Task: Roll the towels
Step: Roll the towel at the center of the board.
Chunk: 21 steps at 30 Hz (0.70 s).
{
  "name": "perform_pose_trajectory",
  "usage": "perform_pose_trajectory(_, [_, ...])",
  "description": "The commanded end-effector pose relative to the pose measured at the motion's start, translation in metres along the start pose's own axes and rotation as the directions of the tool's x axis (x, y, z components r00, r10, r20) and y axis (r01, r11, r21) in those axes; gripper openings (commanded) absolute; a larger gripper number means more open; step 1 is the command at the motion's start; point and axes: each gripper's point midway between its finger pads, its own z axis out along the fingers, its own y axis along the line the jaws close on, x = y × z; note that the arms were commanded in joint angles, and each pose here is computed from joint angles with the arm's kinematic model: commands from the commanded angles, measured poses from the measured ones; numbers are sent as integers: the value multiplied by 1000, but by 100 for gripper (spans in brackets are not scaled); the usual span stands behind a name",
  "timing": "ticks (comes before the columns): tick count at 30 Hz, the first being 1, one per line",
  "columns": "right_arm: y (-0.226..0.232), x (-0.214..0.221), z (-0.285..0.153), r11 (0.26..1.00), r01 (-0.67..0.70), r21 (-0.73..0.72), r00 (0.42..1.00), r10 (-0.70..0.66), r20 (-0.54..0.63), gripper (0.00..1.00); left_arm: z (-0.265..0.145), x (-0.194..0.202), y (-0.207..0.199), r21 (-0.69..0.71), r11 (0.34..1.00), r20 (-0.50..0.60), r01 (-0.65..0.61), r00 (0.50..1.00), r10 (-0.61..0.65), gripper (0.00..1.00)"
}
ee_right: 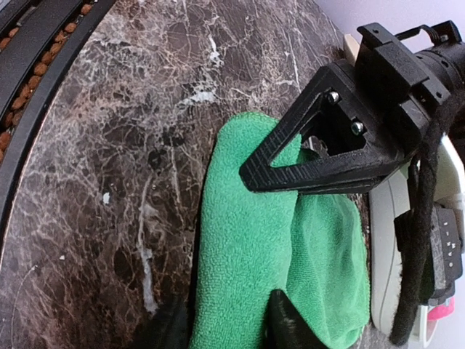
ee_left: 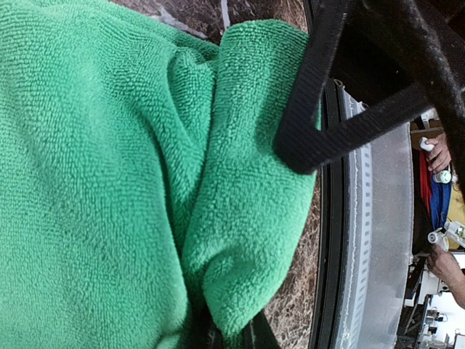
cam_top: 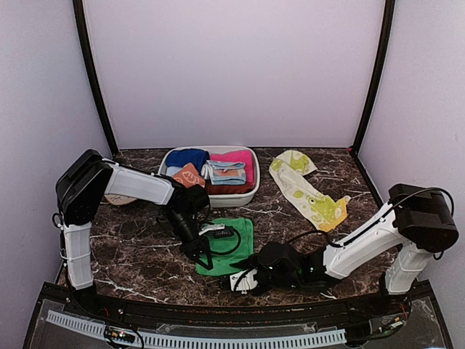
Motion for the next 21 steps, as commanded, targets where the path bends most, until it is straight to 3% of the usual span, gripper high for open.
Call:
perform_pose_trajectory(1, [-17, -6, 7, 995, -95, 35, 995, 94, 35, 27, 3, 17, 18, -59, 998, -44, 22, 999, -25, 5])
perform_pose_trajectory(7, [-28, 7, 9, 943, -332, -19, 943, 332, -8, 1, -15, 19, 18, -142, 989, 18, -34, 999, 37, 42])
perform_pose_trajectory(10, [-26, 12, 9, 865, -486, -124, 874, 484, -47, 0, -37, 16, 14, -258, 959, 72, -119, 987, 142, 59])
perform_pose_trajectory(12, [-23, 15, 9, 791, -576, -204, 815, 574, -77, 0, -47, 15, 13, -335, 926, 80, -174, 974, 211, 62])
perform_pose_trajectory(16, [-25, 30, 13, 580, -754, -308, 646, 740, -188, 0, -69, 11, 10, -473, 843, 67, -258, 943, 326, 70])
perform_pose_trajectory(19, [-22, 37, 17, 472, -809, -352, 571, 775, -272, 0, -80, 6, 3, -524, 792, 63, -313, 913, 402, 70])
perform_pose_trajectory(21, [-17, 43, 21, 383, -850, -362, 506, 784, -359, 0, -81, 2, -1, -517, 794, 62, -319, 912, 406, 71])
